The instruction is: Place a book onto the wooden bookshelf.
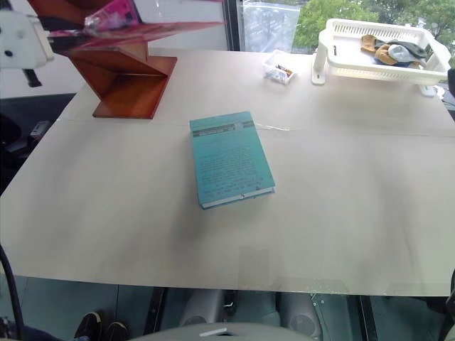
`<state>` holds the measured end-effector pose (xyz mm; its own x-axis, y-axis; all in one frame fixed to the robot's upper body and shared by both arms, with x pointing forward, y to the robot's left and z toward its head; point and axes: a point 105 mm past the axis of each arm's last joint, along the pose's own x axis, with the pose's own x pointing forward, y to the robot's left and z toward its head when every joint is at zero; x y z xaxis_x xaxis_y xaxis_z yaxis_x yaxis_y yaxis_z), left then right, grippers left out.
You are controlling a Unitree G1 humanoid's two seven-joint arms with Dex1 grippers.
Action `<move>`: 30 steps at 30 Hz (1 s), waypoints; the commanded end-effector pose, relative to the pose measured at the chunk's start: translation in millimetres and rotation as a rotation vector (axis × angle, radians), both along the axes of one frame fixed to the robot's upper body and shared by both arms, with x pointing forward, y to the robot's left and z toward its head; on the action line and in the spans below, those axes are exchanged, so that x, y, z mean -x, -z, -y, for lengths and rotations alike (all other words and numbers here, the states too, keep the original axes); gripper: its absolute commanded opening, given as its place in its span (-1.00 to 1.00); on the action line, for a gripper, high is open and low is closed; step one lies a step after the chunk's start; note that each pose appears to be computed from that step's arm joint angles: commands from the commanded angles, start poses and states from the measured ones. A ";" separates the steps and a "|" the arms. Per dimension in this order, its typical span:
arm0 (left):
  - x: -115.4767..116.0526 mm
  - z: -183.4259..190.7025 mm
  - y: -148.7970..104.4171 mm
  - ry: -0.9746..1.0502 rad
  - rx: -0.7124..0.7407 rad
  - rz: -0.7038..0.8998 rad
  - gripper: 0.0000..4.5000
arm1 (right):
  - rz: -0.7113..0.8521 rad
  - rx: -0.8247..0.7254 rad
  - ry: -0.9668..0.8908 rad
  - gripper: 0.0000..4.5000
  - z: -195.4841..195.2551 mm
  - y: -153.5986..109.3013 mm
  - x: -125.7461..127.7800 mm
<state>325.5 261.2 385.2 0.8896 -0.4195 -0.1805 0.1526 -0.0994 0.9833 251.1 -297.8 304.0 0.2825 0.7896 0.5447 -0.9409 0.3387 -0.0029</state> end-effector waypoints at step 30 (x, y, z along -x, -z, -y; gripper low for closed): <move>-59.0 -72.7 -6.1 -0.442 -0.154 0.045 -0.98 | 0.070 0.039 -0.021 1.00 -14.4 -11.3 25.7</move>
<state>389.6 333.3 370.7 0.9702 0.0268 -0.2408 0.2416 -0.1838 0.9528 235.2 -284.6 305.2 0.2641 0.8119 0.5207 -0.9453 0.3251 -0.0274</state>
